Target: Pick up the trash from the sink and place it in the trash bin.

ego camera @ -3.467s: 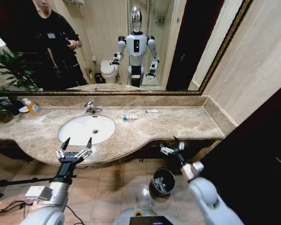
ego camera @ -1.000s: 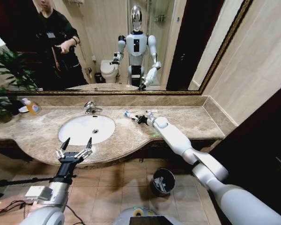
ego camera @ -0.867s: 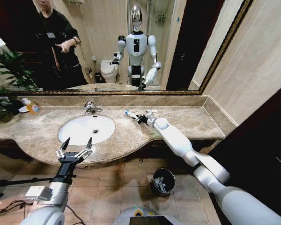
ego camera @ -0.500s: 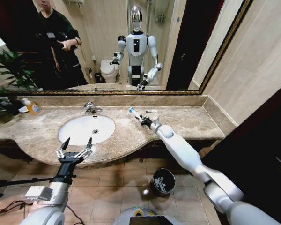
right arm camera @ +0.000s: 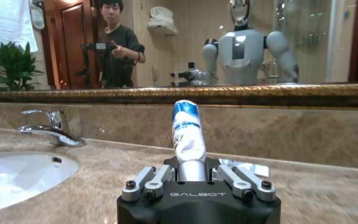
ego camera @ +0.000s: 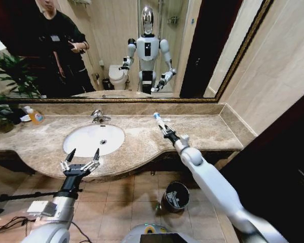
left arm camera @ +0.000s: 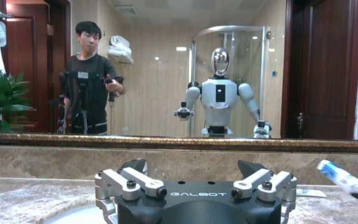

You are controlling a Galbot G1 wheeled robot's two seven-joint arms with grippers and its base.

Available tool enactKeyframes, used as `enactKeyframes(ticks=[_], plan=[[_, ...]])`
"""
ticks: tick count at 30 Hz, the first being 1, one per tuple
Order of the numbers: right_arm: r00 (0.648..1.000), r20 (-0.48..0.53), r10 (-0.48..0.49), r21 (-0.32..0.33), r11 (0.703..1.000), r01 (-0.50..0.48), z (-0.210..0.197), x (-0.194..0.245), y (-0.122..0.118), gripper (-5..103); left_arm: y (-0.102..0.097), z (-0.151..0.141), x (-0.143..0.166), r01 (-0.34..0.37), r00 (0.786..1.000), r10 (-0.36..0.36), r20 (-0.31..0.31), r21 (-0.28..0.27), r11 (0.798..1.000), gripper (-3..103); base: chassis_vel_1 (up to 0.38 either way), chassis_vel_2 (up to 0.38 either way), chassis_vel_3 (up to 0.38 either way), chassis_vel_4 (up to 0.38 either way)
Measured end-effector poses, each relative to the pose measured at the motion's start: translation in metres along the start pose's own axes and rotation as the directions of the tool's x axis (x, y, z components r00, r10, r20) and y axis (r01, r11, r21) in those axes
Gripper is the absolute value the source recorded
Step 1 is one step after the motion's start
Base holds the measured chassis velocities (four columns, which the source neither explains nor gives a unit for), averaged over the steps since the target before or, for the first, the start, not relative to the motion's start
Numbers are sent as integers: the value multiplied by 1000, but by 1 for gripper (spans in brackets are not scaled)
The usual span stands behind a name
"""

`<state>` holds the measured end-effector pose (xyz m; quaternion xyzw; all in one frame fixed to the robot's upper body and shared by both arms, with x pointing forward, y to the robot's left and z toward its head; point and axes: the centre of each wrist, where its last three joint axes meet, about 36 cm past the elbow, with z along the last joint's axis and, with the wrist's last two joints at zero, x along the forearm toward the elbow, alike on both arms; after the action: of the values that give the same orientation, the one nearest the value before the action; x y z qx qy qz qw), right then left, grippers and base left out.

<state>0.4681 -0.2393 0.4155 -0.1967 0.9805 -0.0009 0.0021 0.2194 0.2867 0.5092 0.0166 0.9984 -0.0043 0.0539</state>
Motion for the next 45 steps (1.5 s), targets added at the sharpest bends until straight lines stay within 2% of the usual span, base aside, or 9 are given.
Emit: enactKeyframes(ticks=[4, 7, 15, 16, 20, 23, 25, 29, 45], plan=[[998, 17, 52, 6, 999, -52, 9, 30, -6, 25, 0, 0, 0, 1, 1000, -1, 0, 0, 1000, 100, 0, 0, 0, 0], [994, 12, 111, -6, 994, -111, 11, 78, -18, 25, 0, 0, 0, 0, 1000, 0, 0, 0, 1000, 100, 0, 0, 0, 0], [990, -34, 138, -26, 990, -139, 43, 169, -21, 25, 0, 0, 0, 0, 1000, 0, 0, 0, 1000, 100, 0, 0, 0, 0], [990, -34, 138, -26, 990, -139, 43, 169, -21, 25, 0, 0, 0, 0, 1000, 0, 0, 0, 1000, 100, 0, 0, 0, 0], [985, -98, 138, -45, 989, -143, 74, 203, -15, 25, 0, 0, 0, 0, 1000, 0, 0, 0, 1000, 100, 0, 0, 0, 0], [973, -183, 140, -43, 988, -150, 120, 234, -12, 25, 0, 0, 0, 0, 1000, 0, 0, 0, 1000, 100, 0, 0, 0, 0], [970, -199, 141, -45, 987, -152, 129, 239, -11, 25, 0, 0, 0, 0, 1000, 0, 0, 0, 1000, 100, 0, 0, 0, 0], [937, -306, 168, -36, 982, -187, 196, 258, -6, 25, 0, 0, 0, 0, 1000, 0, 0, 0, 1000, 100, 0, 0, 0, 0], [855, -475, 206, -19, 970, -244, 312, 260, -10, 25, 0, 0, 0, 1, 1000, -1, 0, 0, 1000, 100, 0, 0, 0, 0]])
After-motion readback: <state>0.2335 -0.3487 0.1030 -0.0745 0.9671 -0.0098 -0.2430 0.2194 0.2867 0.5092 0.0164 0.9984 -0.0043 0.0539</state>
